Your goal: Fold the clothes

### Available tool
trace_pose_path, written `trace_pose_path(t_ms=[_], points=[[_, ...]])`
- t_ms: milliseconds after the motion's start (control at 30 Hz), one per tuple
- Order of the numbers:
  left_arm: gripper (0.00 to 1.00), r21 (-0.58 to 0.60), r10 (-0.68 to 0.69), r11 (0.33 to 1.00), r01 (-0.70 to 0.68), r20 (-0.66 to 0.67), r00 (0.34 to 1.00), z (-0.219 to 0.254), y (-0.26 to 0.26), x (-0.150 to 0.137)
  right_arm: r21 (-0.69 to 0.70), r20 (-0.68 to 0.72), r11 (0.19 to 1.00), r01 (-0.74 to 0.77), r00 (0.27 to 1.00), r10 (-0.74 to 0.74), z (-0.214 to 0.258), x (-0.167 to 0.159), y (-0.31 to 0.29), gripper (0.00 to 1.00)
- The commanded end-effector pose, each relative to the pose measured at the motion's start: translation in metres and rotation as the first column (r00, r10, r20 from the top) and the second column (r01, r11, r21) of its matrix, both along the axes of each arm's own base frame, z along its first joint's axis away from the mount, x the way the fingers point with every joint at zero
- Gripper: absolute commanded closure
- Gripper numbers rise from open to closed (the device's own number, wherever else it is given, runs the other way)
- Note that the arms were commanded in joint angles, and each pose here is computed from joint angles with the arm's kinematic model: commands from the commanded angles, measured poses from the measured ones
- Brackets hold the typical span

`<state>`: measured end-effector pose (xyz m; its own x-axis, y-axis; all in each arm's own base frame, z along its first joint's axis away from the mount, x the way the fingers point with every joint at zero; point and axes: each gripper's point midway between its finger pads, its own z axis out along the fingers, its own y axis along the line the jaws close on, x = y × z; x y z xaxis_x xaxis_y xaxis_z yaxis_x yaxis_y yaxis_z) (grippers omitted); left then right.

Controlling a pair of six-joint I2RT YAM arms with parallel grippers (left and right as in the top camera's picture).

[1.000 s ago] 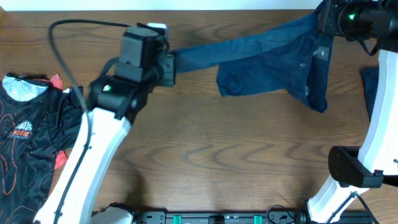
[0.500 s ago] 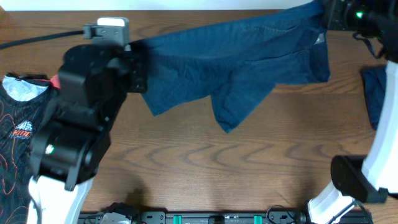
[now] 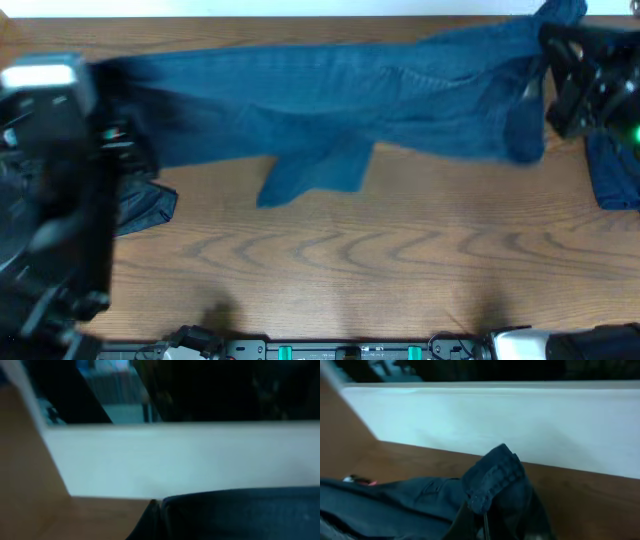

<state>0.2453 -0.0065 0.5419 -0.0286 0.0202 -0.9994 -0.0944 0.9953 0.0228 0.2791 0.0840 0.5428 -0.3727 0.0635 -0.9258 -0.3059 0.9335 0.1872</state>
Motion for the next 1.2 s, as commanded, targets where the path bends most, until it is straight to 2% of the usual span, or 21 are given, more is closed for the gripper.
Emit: trace_pose_path(t_ms=[0,233,333,433,600,800,1000,1167], points=[[0.94,0.031,0.238,0.97,-0.242,0.086,0.967,0.033,0.049,-0.034,-0.04,-0.009,0.994,0.101,0.995,-0.102,-0.005,0.003,-0.016,0.98],[0.94,0.038,0.303,0.95,-0.31,0.131,0.944,0.051,0.064,-0.051,-0.071,-0.159,0.996,0.05,0.985,-0.061,-0.039,-0.008,-0.001,0.99],[0.94,0.063,0.301,0.949,-0.31,0.113,0.947,0.048,0.062,-0.045,-0.082,-0.223,0.992,0.098,0.968,-0.114,-0.054,-0.007,-0.007,0.99],[0.94,0.097,0.299,0.948,-0.304,0.062,0.952,0.036,0.056,-0.025,-0.115,-0.27,0.986,0.121,0.951,-0.148,-0.067,0.0,-0.01,0.99],[0.94,0.206,0.3,0.94,-0.274,-0.109,0.948,-0.006,0.039,0.034,-0.137,-0.344,0.983,0.119,0.925,-0.16,-0.09,0.027,-0.002,0.99],[0.94,0.299,0.303,0.93,-0.212,-0.298,0.905,-0.071,0.015,0.115,-0.201,-0.456,0.973,0.115,0.868,-0.197,-0.137,0.073,0.007,0.99],[0.94,0.312,0.251,0.943,-0.118,-0.433,0.865,-0.142,-0.013,0.192,-0.243,-0.525,0.964,0.11,0.82,-0.226,-0.185,0.126,0.016,0.98],[0.94,0.322,0.254,0.941,-0.102,-0.473,0.844,-0.19,-0.025,0.243,-0.272,-0.559,0.947,0.171,0.773,-0.3,-0.221,0.162,0.003,0.99]])
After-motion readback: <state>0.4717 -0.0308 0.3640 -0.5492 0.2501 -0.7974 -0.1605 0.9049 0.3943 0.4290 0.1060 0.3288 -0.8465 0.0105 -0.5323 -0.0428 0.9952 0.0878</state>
